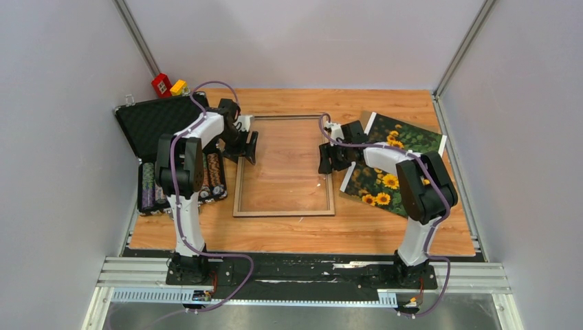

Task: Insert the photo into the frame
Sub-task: Adjust the photo frame at the center of the board, then pick up the photo at the center of the board.

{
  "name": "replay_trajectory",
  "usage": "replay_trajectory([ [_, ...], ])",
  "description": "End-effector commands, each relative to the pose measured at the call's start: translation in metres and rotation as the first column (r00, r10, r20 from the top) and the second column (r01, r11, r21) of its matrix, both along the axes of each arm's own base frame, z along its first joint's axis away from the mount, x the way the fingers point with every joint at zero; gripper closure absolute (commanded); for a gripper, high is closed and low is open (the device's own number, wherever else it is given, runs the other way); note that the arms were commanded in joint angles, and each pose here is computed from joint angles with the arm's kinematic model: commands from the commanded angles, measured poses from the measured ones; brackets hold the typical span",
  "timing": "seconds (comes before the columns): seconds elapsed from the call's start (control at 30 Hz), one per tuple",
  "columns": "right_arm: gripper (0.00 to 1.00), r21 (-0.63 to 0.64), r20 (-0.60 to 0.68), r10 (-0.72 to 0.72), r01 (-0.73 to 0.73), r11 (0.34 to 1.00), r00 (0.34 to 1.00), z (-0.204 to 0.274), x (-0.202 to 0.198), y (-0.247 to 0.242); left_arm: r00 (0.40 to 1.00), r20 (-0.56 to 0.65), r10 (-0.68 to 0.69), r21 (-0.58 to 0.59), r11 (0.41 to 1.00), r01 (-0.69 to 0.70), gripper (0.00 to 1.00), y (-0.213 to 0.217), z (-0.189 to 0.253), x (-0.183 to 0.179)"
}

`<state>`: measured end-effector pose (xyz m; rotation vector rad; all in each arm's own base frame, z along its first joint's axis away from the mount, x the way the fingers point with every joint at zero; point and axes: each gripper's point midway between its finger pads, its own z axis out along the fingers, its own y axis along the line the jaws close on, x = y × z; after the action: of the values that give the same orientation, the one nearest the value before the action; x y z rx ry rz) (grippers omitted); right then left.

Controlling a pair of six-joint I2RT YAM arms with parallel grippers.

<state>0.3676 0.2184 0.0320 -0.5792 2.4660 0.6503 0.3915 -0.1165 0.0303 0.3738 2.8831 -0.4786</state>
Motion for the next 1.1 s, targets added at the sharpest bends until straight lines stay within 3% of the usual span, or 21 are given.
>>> replay_trajectory([
  [0.0,0.43,0.054,-0.018,0.053,-0.052,0.997,0.998,0.012,-0.018,0.013,0.998,0.052,-0.032,-0.032,0.999,0.034,0.21,-0.009,0.007,0.014],
  [0.37,0.33,-0.059,0.189,-0.057,0.070,0.996,0.980,0.057,0.022,-0.022,0.995,0.095,-0.019,0.011,1.000,0.018,0.12,0.000,0.025,0.012],
  [0.67,0.27,-0.080,0.290,-0.202,0.234,0.969,0.935,0.101,0.024,-0.093,0.963,0.270,-0.021,-0.023,0.999,0.028,0.10,-0.008,0.083,0.026],
  [0.8,0.26,-0.060,0.301,-0.297,0.329,0.942,0.906,0.110,0.015,-0.137,0.938,0.343,-0.056,-0.080,0.993,0.089,0.01,-0.033,0.107,0.027],
  [1.07,0.11,-0.004,0.325,-0.485,0.514,0.858,0.812,0.126,-0.014,-0.216,0.874,0.428,-0.232,-0.146,0.936,0.320,0.00,-0.131,0.146,0.017],
])
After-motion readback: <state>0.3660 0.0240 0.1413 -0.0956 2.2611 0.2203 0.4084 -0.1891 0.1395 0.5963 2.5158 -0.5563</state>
